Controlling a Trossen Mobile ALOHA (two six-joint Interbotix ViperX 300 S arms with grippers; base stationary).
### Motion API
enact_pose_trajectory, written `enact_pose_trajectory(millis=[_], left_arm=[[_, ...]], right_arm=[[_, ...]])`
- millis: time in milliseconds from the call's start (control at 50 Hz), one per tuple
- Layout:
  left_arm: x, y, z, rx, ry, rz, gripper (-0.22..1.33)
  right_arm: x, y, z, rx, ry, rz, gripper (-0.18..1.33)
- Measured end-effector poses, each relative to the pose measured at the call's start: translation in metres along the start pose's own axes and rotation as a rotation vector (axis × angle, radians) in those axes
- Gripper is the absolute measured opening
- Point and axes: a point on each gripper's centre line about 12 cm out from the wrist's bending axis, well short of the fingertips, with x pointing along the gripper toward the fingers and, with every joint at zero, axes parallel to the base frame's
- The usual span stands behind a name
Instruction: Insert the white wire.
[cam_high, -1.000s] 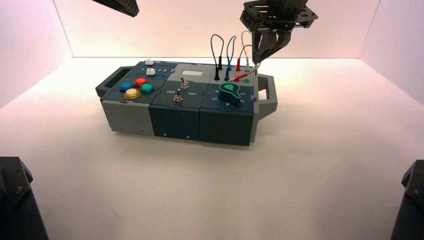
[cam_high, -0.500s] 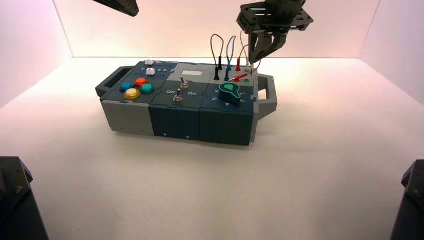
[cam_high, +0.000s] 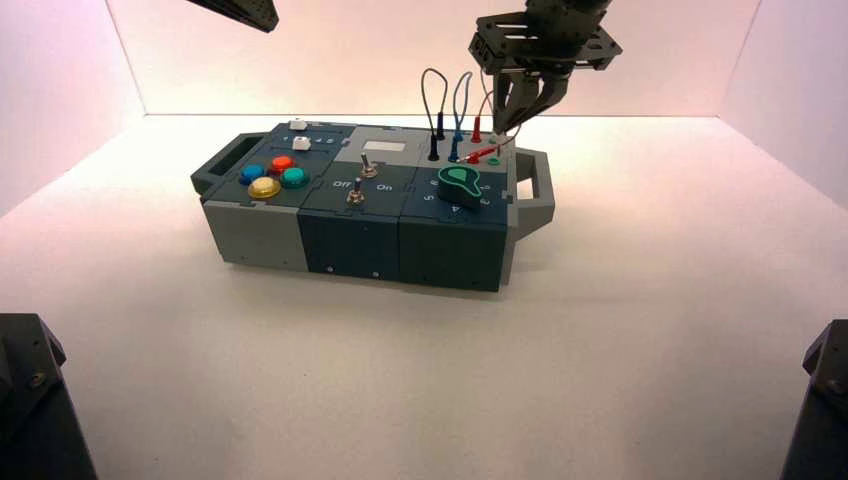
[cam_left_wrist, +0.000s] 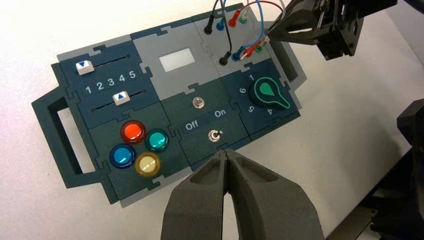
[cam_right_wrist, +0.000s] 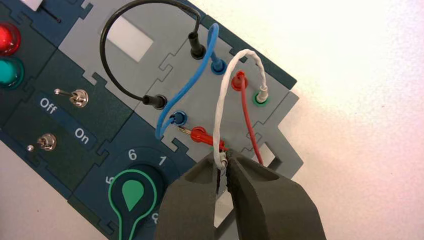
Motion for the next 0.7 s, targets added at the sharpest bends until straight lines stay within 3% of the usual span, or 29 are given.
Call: enact_pose_trajectory(millis=[700], left_arm=[[0.0,0.0001,0.0002,0.0,-0.001,0.001,-0.17]], right_arm=[[0.005,0.0007,-0.0004,0.007,-0.002,0.002,-0.01]])
